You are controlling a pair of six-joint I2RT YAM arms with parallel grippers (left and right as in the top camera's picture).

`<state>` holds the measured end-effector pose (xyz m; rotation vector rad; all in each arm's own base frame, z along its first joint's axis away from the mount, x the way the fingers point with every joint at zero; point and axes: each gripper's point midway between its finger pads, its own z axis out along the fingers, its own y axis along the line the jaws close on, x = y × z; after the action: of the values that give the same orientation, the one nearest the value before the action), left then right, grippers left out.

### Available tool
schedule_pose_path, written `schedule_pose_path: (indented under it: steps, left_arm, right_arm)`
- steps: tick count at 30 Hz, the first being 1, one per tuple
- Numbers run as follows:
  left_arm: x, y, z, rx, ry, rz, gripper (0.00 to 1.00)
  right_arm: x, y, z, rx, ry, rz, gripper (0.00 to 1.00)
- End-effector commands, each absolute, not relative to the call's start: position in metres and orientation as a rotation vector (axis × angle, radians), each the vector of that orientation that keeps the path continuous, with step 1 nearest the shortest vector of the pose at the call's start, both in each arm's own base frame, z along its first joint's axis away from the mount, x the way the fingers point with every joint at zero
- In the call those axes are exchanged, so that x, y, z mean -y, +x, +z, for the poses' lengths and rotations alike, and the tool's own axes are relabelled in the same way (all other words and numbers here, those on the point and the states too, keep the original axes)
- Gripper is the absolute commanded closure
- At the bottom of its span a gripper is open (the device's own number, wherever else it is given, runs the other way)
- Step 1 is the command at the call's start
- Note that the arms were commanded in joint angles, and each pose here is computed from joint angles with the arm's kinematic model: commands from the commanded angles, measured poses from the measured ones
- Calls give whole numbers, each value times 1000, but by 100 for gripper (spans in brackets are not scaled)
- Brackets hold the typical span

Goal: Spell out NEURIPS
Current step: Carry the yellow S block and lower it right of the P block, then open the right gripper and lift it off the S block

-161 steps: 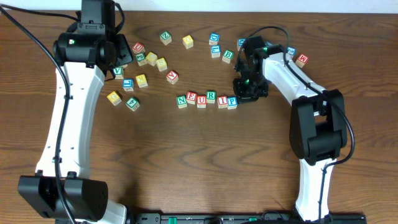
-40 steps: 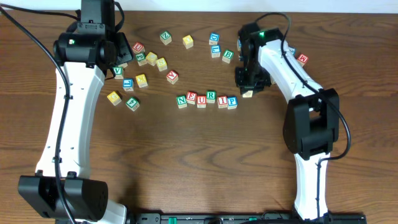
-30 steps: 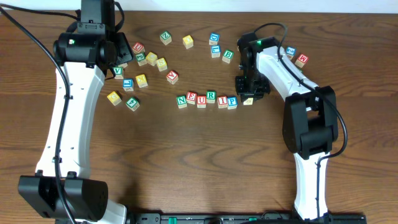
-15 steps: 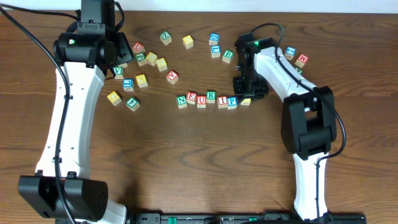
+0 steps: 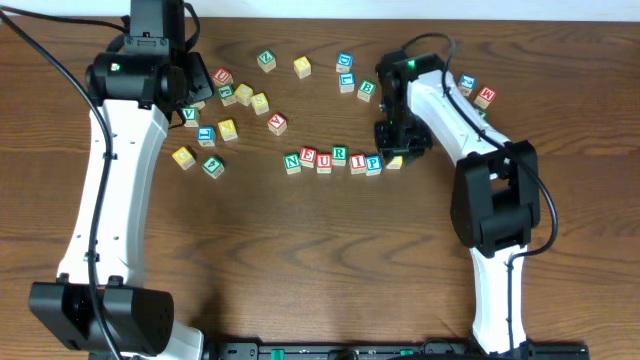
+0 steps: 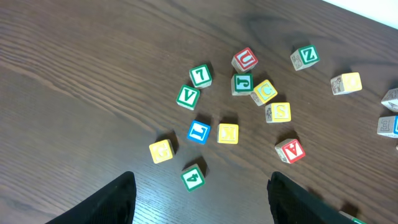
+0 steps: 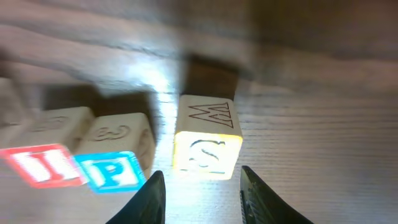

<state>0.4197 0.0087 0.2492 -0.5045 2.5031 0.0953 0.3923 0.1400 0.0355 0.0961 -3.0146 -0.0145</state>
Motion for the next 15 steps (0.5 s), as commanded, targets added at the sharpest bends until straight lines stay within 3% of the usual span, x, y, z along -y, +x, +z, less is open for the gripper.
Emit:
schedule_pose_path:
  steps: [1,7,15]
  left_arm:
    - [-12,417,250,-2502,-501,116,33]
    - [-12,417,250,-2502,-500,116,33]
    - [-12,417,250,-2502,-501,116,33]
  right_arm:
    - [-136,407,62,3081,99,-30,67]
    - [-109,409,75,3095,27,29,62]
    - [-88,418,54,3114,-45,47,62]
